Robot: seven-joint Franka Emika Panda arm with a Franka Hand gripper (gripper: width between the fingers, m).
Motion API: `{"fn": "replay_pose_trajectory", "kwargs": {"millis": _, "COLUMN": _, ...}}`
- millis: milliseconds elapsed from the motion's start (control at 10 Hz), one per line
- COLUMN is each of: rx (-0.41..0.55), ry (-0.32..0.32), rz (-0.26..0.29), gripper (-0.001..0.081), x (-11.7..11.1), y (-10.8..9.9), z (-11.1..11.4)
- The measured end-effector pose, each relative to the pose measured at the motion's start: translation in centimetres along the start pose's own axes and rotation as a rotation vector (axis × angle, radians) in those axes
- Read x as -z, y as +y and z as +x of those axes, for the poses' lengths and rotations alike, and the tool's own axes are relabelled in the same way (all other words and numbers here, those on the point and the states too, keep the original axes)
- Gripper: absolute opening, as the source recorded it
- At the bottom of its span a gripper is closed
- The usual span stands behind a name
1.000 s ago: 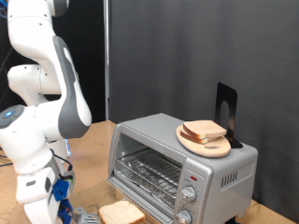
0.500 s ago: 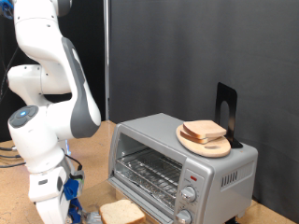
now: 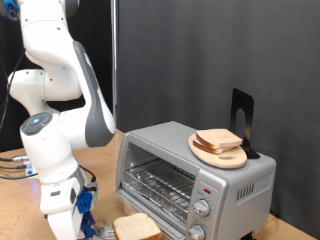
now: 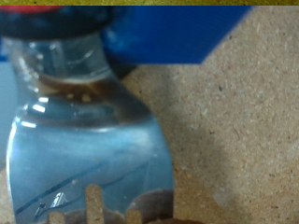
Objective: Make a piece of toast with the oven
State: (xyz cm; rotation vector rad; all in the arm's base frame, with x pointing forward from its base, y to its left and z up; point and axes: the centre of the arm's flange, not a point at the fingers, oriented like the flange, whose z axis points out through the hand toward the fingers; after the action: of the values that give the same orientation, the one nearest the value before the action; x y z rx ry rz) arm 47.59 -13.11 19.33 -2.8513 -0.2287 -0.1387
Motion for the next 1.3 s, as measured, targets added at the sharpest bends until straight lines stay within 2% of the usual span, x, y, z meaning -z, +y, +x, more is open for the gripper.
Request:
{"fn": "replay_pose_trajectory", "kwargs": {"millis": 100, "rx": -0.003, "ry": 0.007, "rz": -0.002, "gripper": 0.0445, "x": -0.1, "y": -0.2, "z": 0.1}}
{"fn": "replay_pose_trajectory", "kwargs": {"millis": 400, "rx": 0.018, "ry": 0.141, "rz": 0.030, "gripper": 0.0445, "x": -0.4, "y": -1.4, "z": 0.1}}
{"fn": "replay_pose_trajectory", "kwargs": {"millis": 500, "rx": 0.028, "ry": 0.160, "rz": 0.041, "gripper": 0.0443, "x": -0.5, "y": -1.3, "z": -0.3}}
{"fn": "replay_pose_trajectory", "kwargs": {"millis": 1000, "rx": 0.023, "ry": 0.215, "rz": 0.066, "gripper": 0.0442, "x": -0.5, "y": -0.4, "z": -1.5}}
{"fn": "replay_pose_trajectory", "kwargs": {"millis": 1300, "rx": 0.002, "ry": 0.217, "rz": 0.103, "gripper": 0.0442, "x": 0.0, "y": 0.5, "z": -2.2}}
